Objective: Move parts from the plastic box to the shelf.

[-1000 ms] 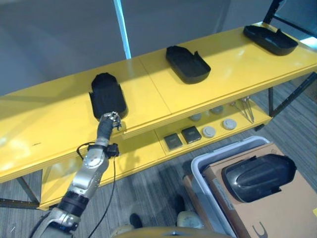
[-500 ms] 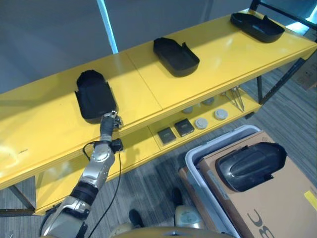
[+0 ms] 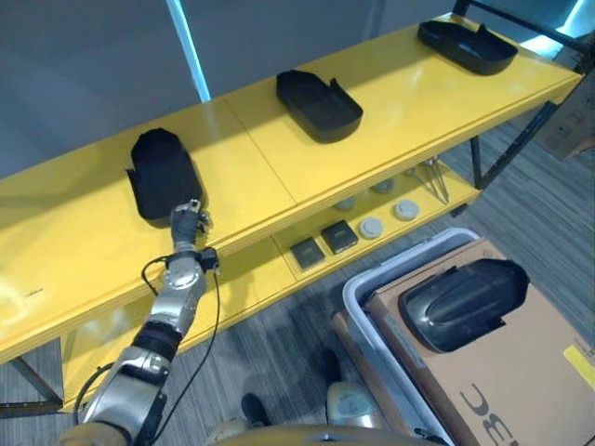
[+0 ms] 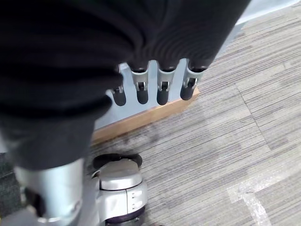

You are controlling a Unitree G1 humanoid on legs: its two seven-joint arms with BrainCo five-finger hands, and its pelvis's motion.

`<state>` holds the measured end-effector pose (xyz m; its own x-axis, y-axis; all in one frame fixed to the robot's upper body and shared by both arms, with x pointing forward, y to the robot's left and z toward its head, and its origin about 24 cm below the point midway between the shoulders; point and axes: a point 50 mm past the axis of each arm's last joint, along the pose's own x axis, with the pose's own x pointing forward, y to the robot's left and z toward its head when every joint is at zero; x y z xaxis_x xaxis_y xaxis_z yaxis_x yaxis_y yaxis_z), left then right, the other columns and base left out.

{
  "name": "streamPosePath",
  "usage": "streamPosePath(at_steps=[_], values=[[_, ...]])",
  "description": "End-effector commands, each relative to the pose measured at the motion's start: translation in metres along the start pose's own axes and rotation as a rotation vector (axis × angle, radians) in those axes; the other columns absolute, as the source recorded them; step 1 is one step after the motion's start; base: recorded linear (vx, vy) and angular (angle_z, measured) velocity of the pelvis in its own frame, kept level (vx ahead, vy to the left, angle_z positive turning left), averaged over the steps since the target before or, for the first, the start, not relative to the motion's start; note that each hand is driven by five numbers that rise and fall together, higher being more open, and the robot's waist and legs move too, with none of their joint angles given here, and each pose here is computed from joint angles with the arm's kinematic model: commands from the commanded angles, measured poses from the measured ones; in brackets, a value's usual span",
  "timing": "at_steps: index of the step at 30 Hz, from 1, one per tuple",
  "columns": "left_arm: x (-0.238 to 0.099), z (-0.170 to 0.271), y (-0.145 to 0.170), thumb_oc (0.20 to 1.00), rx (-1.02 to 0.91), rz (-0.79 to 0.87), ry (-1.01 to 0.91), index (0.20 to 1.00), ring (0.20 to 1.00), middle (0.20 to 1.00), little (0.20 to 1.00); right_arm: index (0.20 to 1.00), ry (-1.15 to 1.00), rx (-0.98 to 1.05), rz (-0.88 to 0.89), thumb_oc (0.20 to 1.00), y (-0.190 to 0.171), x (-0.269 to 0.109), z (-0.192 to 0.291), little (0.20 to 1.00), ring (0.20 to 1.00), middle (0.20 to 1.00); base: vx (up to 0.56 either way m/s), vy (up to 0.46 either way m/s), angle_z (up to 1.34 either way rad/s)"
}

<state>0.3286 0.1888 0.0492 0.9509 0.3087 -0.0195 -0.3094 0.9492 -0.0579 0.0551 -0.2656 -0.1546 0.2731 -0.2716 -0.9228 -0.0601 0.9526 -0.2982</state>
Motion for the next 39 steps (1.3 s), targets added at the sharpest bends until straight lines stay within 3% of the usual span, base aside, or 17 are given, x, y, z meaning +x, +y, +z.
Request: streamPosePath(at_steps=[1,8,16,18,26,30,35,39], values=[[0.015,0.015,0.018,0.200,0.035,0.074,-0.056,0.200,0.200,0.200,0.200,1.000,0.030,-0.100,-0.017,1.000,-0.011,-0.001,-0.009,1.000,1.000,1.000,0.00,0.000,0.00],[0.020,0.014,0.031,0.200,0.026,0.139,-0.033,0.200,0.200,0.200,0.200,1.000,0.032,-0.114,-0.020,1.000,-0.014,-0.001,-0.008,1.000,1.000,1.000,0.00,0.005,-0.02],[0.021,0.019,0.022,0.200,0.014,0.057,-0.077,0.200,0.200,0.200,0.200,1.000,0.020,-0.129,-0.020,1.000,-0.013,0.000,-0.005,1.000,1.000,1.000,0.00,0.000,0.00],[0.018,0.026,0.016,1.000,0.000,0.012,-0.127,1.000,1.000,1.000,1.000,1.000,0.021,-0.127,-0.020,1.000,-0.013,0.000,-0.004,1.000,1.000,1.000,0.00,0.000,0.00],[-0.002,0.059,-0.004,1.000,0.059,-0.187,-0.323,1.000,1.000,1.000,1.000,1.000,0.033,-0.118,-0.021,1.000,-0.008,0.000,-0.006,1.000,1.000,1.000,-0.01,-0.002,0.02],[-0.030,0.090,-0.016,1.000,0.075,-0.384,-0.450,1.000,1.000,1.000,1.000,1.000,0.049,-0.064,-0.029,1.000,-0.006,0.000,-0.007,1.000,1.000,1.000,-0.06,-0.001,0.11],[-0.053,0.090,-0.020,1.000,0.128,-0.584,-0.440,1.000,1.000,1.000,1.000,1.000,0.064,-0.059,-0.049,1.000,-0.012,0.001,-0.006,1.000,1.000,1.000,-0.10,0.046,0.14],[-0.074,0.068,-0.010,1.000,0.141,-0.746,-0.313,1.000,1.000,1.000,1.000,1.000,0.060,-0.050,-0.076,1.000,-0.021,0.004,0.014,1.000,1.000,1.000,-0.17,0.135,-1.01]])
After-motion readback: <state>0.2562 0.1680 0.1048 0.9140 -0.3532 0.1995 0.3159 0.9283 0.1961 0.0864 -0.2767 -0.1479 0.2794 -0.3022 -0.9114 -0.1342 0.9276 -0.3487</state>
